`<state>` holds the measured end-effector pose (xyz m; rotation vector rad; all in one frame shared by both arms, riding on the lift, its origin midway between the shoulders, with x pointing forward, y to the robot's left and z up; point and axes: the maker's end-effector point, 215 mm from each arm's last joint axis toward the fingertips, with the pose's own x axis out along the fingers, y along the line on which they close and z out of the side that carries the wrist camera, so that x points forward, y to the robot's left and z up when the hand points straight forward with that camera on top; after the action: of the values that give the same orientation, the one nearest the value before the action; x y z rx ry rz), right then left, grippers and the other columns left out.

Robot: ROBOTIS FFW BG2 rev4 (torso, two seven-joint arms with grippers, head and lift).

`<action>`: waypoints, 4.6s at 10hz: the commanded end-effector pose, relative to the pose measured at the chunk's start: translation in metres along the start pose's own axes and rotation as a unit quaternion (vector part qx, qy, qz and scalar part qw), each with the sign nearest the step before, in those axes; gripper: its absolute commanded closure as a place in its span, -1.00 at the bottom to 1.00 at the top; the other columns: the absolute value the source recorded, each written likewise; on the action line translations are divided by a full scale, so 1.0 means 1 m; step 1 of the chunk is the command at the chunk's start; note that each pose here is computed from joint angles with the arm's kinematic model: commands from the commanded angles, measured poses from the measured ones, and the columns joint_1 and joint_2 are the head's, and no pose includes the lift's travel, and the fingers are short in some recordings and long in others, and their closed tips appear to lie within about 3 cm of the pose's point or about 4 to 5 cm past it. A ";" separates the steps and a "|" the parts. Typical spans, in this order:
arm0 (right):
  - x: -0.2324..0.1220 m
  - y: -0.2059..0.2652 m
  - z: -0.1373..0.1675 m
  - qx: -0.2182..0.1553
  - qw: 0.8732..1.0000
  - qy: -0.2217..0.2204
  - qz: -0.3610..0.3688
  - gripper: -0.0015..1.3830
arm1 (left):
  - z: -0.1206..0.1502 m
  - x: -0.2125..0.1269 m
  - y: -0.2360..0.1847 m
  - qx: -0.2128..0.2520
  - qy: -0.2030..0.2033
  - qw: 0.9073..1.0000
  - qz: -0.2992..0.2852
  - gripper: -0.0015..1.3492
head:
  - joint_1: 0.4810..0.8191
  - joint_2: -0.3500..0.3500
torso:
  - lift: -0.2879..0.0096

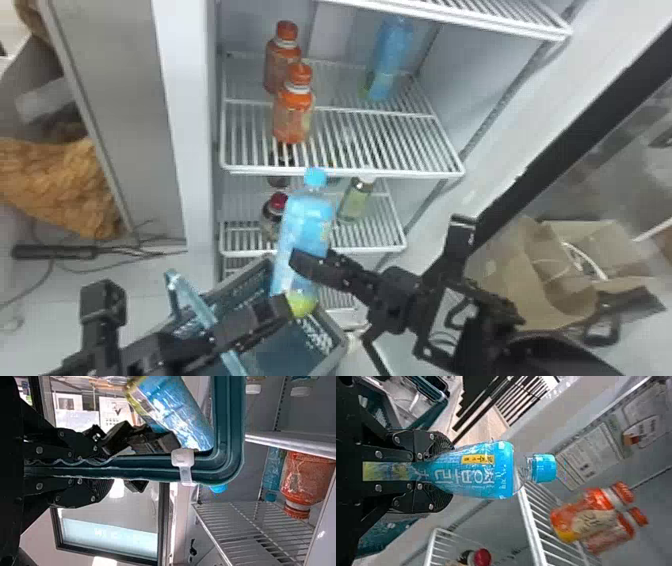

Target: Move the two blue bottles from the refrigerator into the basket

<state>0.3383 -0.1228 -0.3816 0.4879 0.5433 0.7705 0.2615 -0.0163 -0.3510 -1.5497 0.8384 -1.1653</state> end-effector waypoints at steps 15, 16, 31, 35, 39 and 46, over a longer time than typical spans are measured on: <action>-0.010 0.009 0.000 -0.024 1.000 0.008 0.011 -0.81 | 0.003 0.000 0.000 0.001 -0.002 1.000 -0.001 0.78 | 0.27 -0.73 | 0.95; -0.017 0.011 0.025 -0.054 0.998 -0.033 -0.007 -0.81 | 0.002 0.000 0.000 0.000 -0.002 1.000 -0.001 0.78 | 0.27 -0.77 | 0.94; -0.090 -0.094 0.213 -0.219 0.914 -0.270 -0.207 -0.80 | 0.001 -0.002 -0.001 -0.006 -0.008 1.000 -0.006 0.78 | 0.27 -1.00 | 0.94; -0.085 -0.133 0.237 -0.219 0.902 -0.285 -0.238 -0.80 | 0.002 -0.002 -0.001 -0.004 -0.008 1.000 -0.007 0.78 | 0.27 -1.00 | 0.94; -0.044 -0.151 0.266 -0.222 0.902 -0.293 -0.228 -0.80 | 0.001 0.000 -0.001 -0.004 -0.004 1.000 -0.005 0.78 | 0.27 -1.00 | 0.94; -0.009 -0.179 0.297 -0.222 0.898 -0.291 -0.244 -0.80 | 0.002 0.003 -0.001 -0.003 0.000 1.000 -0.006 0.78 | 0.27 -1.00 | 0.94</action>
<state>0.6041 -0.3038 -0.2604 0.1225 -0.0879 0.2169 0.2642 -0.0180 -0.3492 -1.5611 0.8338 -1.1717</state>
